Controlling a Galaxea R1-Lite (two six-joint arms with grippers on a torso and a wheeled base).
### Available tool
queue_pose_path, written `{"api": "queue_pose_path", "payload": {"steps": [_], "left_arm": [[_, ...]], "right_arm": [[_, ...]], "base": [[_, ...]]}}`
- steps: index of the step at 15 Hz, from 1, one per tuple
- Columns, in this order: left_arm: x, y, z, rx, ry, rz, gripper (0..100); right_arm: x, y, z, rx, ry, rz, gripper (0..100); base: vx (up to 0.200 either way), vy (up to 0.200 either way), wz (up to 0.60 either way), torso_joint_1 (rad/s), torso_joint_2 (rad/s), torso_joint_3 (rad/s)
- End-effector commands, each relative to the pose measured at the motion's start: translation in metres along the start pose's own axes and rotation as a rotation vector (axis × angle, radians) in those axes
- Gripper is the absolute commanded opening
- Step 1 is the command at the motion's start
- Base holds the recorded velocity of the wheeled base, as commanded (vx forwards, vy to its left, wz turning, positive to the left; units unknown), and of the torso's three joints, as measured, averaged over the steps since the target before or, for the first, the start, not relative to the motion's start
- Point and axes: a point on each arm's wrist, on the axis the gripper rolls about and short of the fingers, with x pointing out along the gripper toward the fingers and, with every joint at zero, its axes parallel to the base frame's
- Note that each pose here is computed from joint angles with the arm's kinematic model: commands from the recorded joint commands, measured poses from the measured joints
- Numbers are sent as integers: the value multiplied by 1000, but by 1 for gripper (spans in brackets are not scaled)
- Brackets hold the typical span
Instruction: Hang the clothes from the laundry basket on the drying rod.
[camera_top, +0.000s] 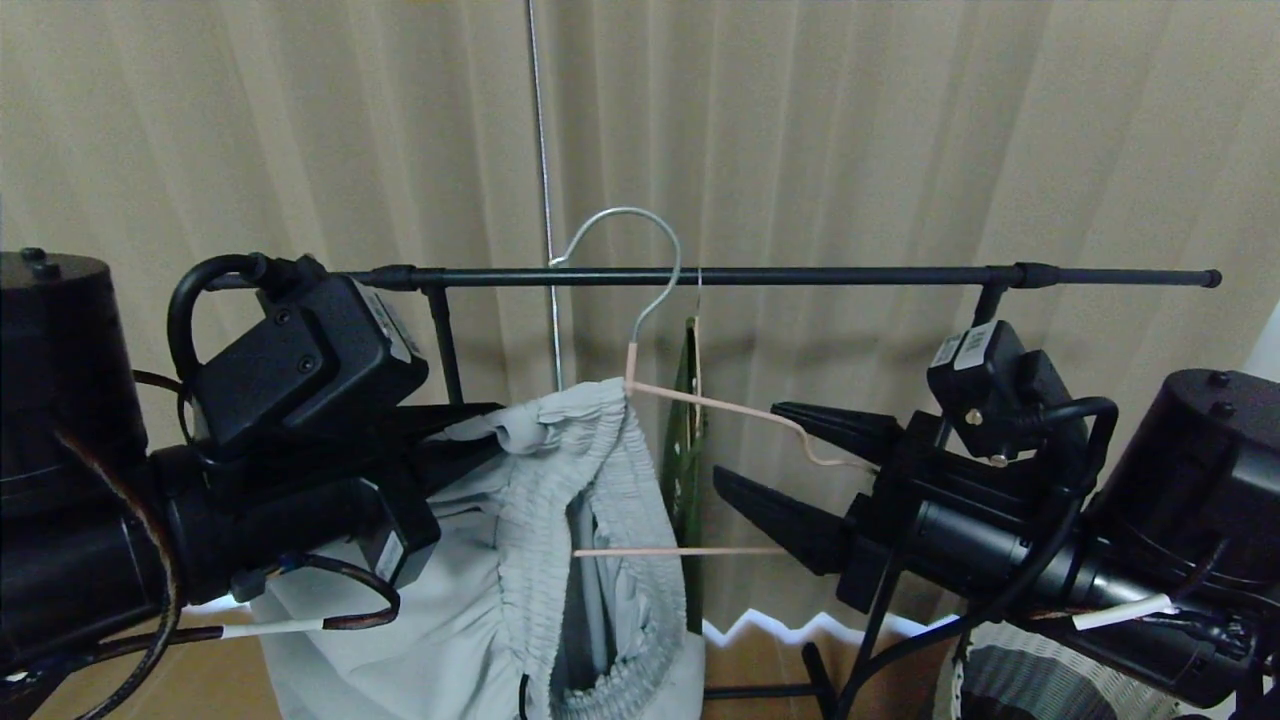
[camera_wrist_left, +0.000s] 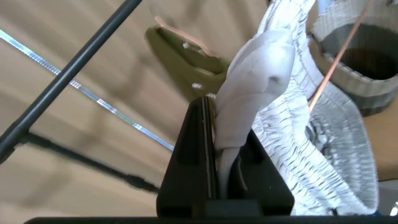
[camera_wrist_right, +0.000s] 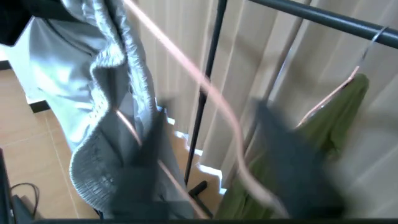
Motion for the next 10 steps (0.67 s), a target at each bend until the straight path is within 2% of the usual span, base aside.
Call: {"api": "queue_pose_path", "payload": {"steps": [1, 4, 6, 8, 10], "left_arm": [[-1, 1, -2, -5, 33, 50, 0], [-7, 9, -8, -20, 97, 169, 0], [-19, 13, -5, -100, 83, 229, 0], [-22, 19, -6, -151, 97, 298, 0], [-21, 20, -4, -228, 84, 316, 0]], "right_arm": [[-2, -1, 3, -9, -11, -6, 100], [-5, -4, 5, -24, -35, -23, 100], [-11, -12, -2, -71, -7, -58, 100], [-15, -11, -7, -79, 10, -56, 100], [-14, -10, -8, -78, 5, -44, 100]], "base": [[0, 0, 0, 0, 0, 0], [0, 0, 0, 0, 0, 0], [0, 0, 0, 0, 0, 0], [0, 0, 0, 0, 0, 0], [0, 0, 0, 0, 0, 0]]}}
